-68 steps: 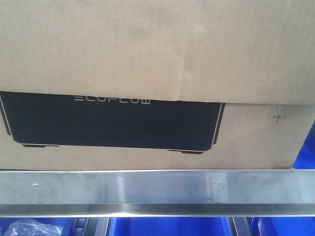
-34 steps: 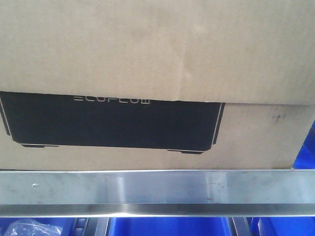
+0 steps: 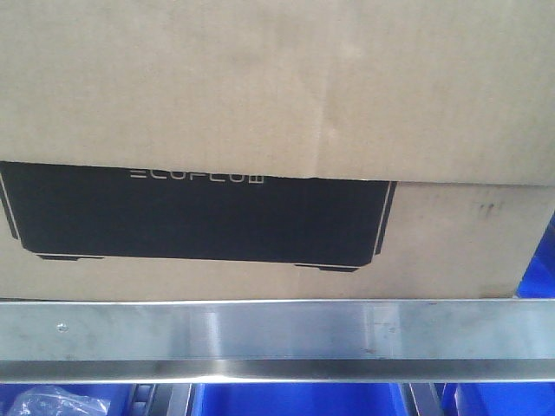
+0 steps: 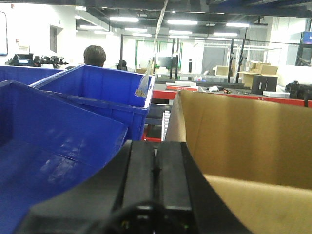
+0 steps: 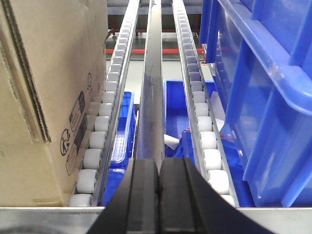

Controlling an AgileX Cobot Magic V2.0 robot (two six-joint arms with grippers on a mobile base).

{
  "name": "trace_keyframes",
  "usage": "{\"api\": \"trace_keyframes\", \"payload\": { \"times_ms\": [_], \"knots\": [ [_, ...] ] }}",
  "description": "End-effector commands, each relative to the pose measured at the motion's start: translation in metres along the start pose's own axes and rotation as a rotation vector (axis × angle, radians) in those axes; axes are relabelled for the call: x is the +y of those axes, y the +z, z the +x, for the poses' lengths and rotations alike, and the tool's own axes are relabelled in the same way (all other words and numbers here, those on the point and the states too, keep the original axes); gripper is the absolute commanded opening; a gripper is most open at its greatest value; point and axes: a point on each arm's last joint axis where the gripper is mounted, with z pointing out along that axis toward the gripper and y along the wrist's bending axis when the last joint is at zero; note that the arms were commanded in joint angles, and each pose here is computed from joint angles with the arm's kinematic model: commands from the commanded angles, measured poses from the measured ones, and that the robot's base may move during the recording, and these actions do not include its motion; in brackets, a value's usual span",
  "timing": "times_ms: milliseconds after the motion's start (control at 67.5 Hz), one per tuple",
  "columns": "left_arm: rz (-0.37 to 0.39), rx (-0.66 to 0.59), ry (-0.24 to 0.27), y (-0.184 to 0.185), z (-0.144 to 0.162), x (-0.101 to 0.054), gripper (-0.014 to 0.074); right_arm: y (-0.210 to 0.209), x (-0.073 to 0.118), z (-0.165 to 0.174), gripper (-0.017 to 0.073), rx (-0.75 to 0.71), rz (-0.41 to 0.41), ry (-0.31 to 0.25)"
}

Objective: Grab box from left shelf to table start

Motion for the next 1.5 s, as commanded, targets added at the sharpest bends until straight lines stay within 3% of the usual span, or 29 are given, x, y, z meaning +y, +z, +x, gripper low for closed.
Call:
{"api": "trace_keyframes", "payload": {
  "times_ms": [0,133,222,503,637,755,933,1007,1318,1480],
  "knots": [
    [0.008,-0.059,-0.004,0.005,-0.023,-0.001,0.0038,-0.001,0.000,-0.008,0.0058,-0.096,0.003,-0.008],
    [0.008,0.006,-0.004,0.013,-0.031,-0.001,0.0337,-0.001,0.000,-0.008,0.0058,-0.096,0.003,-0.008],
    [0.008,0.057,-0.006,0.017,-0.036,-0.002,0.0405,-0.001,0.000,-0.008,0.0058,-0.096,0.003,-0.008],
    [0.020,0.237,-0.025,0.039,-0.083,-0.005,0.0322,-0.001,0.000,-0.008,0.0058,-0.097,0.002,-0.008],
    [0.064,0.361,-0.041,0.062,-0.105,-0.010,0.0300,-0.001,0.000,-0.008,0.0058,-0.098,0.002,-0.008],
    [0.124,0.401,-0.044,0.082,-0.114,-0.015,0.0300,-0.001,0.000,-0.008,0.0058,-0.098,0.002,-0.008],
    [0.228,0.557,0.018,0.117,-0.100,-0.028,0.0300,-0.001,0.000,-0.008,0.0058,-0.098,0.002,-0.008],
    [0.224,0.642,0.067,0.133,-0.093,-0.030,0.0300,-0.001,0.000,-0.008,0.0058,-0.098,0.002,-0.008],
    [0.208,0.887,0.114,0.190,-0.081,-0.039,0.0300,-0.001,0.000,-0.011,0.0058,-0.129,0.002,-0.008],
    [0.142,0.967,0.055,0.210,-0.075,-0.040,0.0300,-0.002,0.000,-0.014,0.0058,-0.161,0.001,-0.008]
  ]
}}
